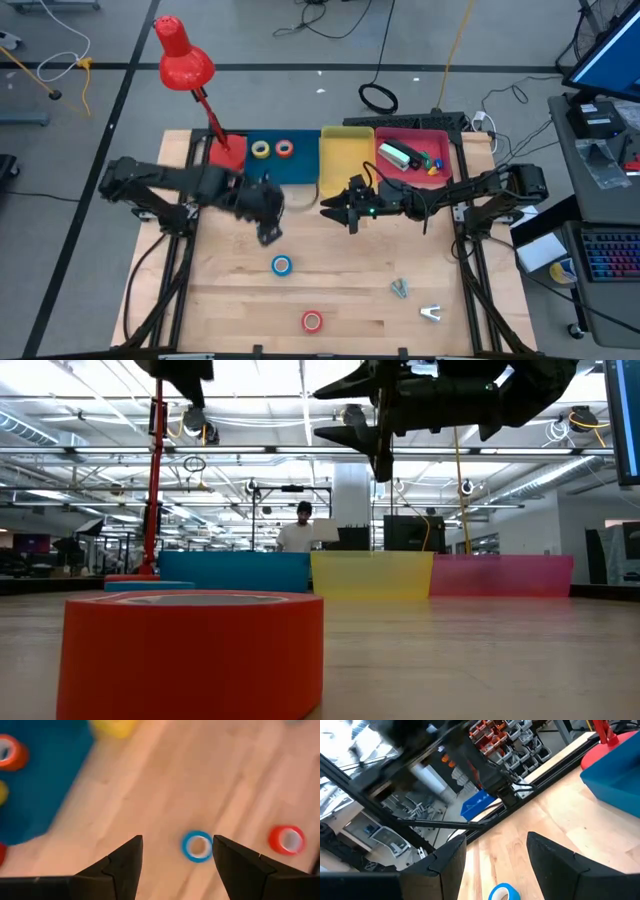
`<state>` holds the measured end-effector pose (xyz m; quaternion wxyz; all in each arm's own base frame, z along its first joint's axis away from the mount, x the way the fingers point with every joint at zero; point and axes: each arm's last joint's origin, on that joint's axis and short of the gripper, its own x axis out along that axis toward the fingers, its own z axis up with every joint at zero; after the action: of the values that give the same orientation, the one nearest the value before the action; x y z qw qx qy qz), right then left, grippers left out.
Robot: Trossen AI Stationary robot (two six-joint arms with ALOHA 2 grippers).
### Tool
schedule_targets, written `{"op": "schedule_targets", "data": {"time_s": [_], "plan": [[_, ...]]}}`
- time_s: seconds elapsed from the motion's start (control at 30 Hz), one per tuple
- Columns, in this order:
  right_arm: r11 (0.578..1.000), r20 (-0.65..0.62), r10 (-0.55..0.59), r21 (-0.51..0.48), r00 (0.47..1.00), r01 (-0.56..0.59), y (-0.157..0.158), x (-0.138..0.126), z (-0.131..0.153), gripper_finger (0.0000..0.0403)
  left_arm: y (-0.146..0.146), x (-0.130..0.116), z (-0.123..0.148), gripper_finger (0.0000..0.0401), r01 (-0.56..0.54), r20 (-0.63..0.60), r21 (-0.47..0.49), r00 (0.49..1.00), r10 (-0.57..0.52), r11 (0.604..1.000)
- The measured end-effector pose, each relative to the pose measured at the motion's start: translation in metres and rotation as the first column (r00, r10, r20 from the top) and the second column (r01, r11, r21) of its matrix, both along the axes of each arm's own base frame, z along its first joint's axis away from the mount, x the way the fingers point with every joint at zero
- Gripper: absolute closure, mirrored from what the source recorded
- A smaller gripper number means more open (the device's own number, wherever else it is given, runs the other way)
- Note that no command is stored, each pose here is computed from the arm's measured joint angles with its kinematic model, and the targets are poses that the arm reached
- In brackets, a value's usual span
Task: Pick and place Stapler, Stapler remover, tape
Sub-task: Put the red tape into the blue bin
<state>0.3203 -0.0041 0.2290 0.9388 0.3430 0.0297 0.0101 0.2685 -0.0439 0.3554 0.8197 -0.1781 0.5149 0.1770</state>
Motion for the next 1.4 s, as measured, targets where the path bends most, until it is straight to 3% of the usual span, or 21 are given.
{"op": "schedule_targets", "data": {"time_s": [0.17, 0.47, 0.73, 0.87, 1.1, 1.27, 1.4], "plan": [[1.000, 0.004, 0.015, 0.021, 1.000, -0.015, 0.002, 0.000, 0.000, 0.0202, -0.050, 0.007, -0.009, 0.0162, 0.145, 0.042, -0.002, 0.989, -0.145, 0.989], [0.958, 0.090, 0.273, -0.117, 0.958, -0.262, 0.026, -0.002, 0.008, 0.0202, -0.115, 0.037, -0.038, 0.0162, 0.298, 0.156, -0.047, 0.945, -0.288, 0.953], [0.930, 0.248, 0.359, -0.182, 0.900, -0.320, 0.056, -0.007, 0.024, 0.0202, -0.135, 0.065, -0.096, 0.0162, 0.321, 0.000, -0.096, 0.947, -0.322, 0.942], [0.920, 0.272, 0.384, -0.189, 0.882, -0.343, 0.066, -0.009, 0.026, 0.0202, -0.144, 0.080, -0.120, 0.0162, 0.375, -0.006, -0.115, 0.926, -0.378, 0.920], [0.930, 0.274, 0.361, -0.176, 0.892, -0.322, 0.074, -0.011, 0.027, 0.0202, -0.157, 0.096, -0.138, 0.0162, 0.484, 0.076, -0.198, 0.875, -0.479, 0.852], [0.927, 0.276, 0.370, -0.176, 0.887, -0.332, 0.080, -0.012, 0.027, 0.0202, -0.161, 0.096, -0.143, 0.0162, 0.493, 0.077, -0.223, 0.869, -0.489, 0.841], [0.943, 0.281, 0.316, -0.201, 0.906, -0.266, 0.081, -0.012, 0.027, 0.0202, -0.163, 0.096, -0.142, 0.0162, 0.501, 0.083, -0.190, 0.865, -0.494, 0.844]]}}
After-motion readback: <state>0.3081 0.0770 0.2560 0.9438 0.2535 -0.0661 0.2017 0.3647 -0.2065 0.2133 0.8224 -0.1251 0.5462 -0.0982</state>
